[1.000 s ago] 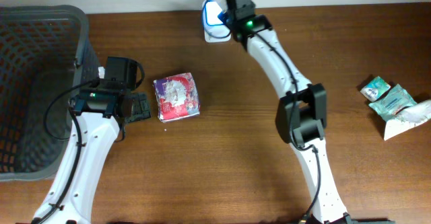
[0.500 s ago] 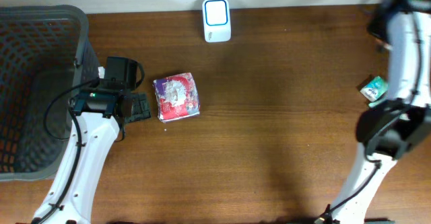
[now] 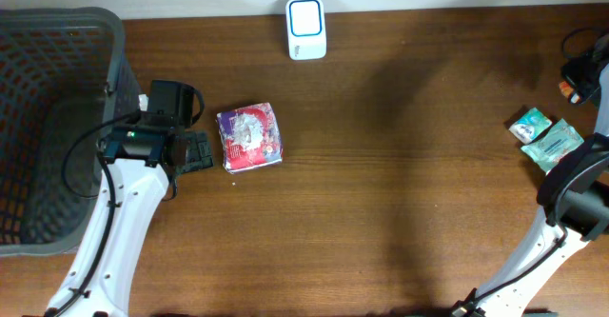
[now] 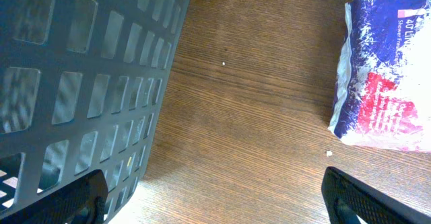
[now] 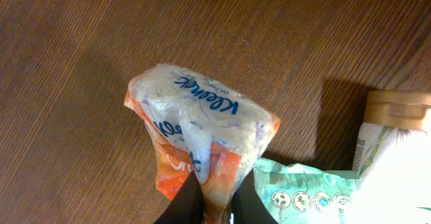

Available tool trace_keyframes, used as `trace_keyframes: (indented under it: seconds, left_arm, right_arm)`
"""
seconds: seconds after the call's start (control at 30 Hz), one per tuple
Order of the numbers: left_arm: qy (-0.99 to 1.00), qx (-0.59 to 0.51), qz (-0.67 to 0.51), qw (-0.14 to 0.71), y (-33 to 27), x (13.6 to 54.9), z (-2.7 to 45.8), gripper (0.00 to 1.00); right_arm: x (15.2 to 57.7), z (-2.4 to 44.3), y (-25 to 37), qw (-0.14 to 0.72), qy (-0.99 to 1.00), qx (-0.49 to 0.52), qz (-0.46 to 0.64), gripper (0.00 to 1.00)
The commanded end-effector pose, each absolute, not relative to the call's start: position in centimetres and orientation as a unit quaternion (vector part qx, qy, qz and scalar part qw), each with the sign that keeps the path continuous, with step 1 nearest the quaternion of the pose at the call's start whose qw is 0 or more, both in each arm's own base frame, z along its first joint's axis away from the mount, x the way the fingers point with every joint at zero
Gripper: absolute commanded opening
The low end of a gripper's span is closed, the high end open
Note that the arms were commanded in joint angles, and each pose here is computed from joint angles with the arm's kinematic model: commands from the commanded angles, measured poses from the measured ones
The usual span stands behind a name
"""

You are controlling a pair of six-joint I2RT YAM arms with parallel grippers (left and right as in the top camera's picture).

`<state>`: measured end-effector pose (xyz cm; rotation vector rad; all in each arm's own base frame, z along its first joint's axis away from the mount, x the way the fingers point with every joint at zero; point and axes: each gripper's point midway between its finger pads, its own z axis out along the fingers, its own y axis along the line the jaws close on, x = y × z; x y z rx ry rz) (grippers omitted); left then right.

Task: Scan the item barcode
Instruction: 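Carry the orange Kleenex pack to the right table edge and release, then reach the right gripper to the purple-red tissue pack and grasp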

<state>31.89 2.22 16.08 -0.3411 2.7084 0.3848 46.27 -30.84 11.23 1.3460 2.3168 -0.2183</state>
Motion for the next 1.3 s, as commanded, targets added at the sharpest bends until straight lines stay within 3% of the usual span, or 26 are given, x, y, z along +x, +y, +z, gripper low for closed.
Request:
trace_keyframes:
  seconds: [0.0,0.1,0.2,0.3,0.4,0.5,0.57,0.67,0.7,0.9,1.13,1.23,1.27]
  left_arm:
    - [0.963,-0.129,0.136,0.194,2.3,31.9,16.2,0.99]
    - [0.963,-0.129,0.136,0.194,2.3,31.9,16.2,0.99]
    - [0.963,-0.129,0.136,0.194,2.3,31.9,16.2,0.99]
    - [0.963,-0.129,0.136,0.194,2.3,31.9,16.2,0.99]
    - [0.963,-0.129,0.136,0.194,2.3,31.9,16.2,0.99]
    - [0.963,-0.129,0.136,0.194,2.3,31.9,16.2,0.99]
    - [0.963,-0.129,0.136,0.194,2.3,31.9,16.2,0.99]
    - [0.963,-0.129,0.136,0.194,2.3,31.9,16.2,0.99]
    - [0.963,-0.129,0.136,0.194,2.3,31.9,16.2,0.99]
    - [0.963,-0.129,0.136,0.194,2.3,31.9,16.2,0.99]
    - [0.963,-0.129,0.136,0.194,2.3,31.9,16.2,0.99]
    - [0.963,-0.129,0.136,0.194,2.3,31.9,16.2,0.99]
    - [0.963,-0.129,0.136,0.194,2.3,31.9,16.2,0.99]
  right_arm:
    - [46.0,8.4,-30.7,0.197,0.846,0.49,-0.076,0.13]
    - [45.4,7.2,-30.3,0.174,0.85,0.491,-0.076,0.17]
    - [45.0,7.0,-30.1,0.166,0.852,0.491,-0.075,0.5]
    - [46.0,7.0,-27.1,0.155,0.889,0.432,0.004,0.43]
    - [48.6,10.6,-21.9,0.192,0.894,0.37,0.165,0.49]
    - [50.0,16.6,-13.8,0.221,0.873,0.244,0.359,0.51]
    - [49.2,18.9,-6.7,0.206,0.861,0.126,0.447,0.65]
    - [47.8,17.0,1.4,0.144,0.898,0.017,0.415,0.75]
    - [47.4,16.1,4.3,0.122,0.912,-0.014,0.393,0.99]
    - [45.1,13.5,21.2,0.073,0.906,-0.186,0.374,0.99]
    - [43.4,11.8,31.2,0.084,0.912,-0.222,0.334,0.99]
    - [43.2,8.5,31.7,0.067,0.947,-0.171,0.263,0.99]
    - [43.1,7.4,32.2,0.056,0.95,-0.157,0.265,0.91]
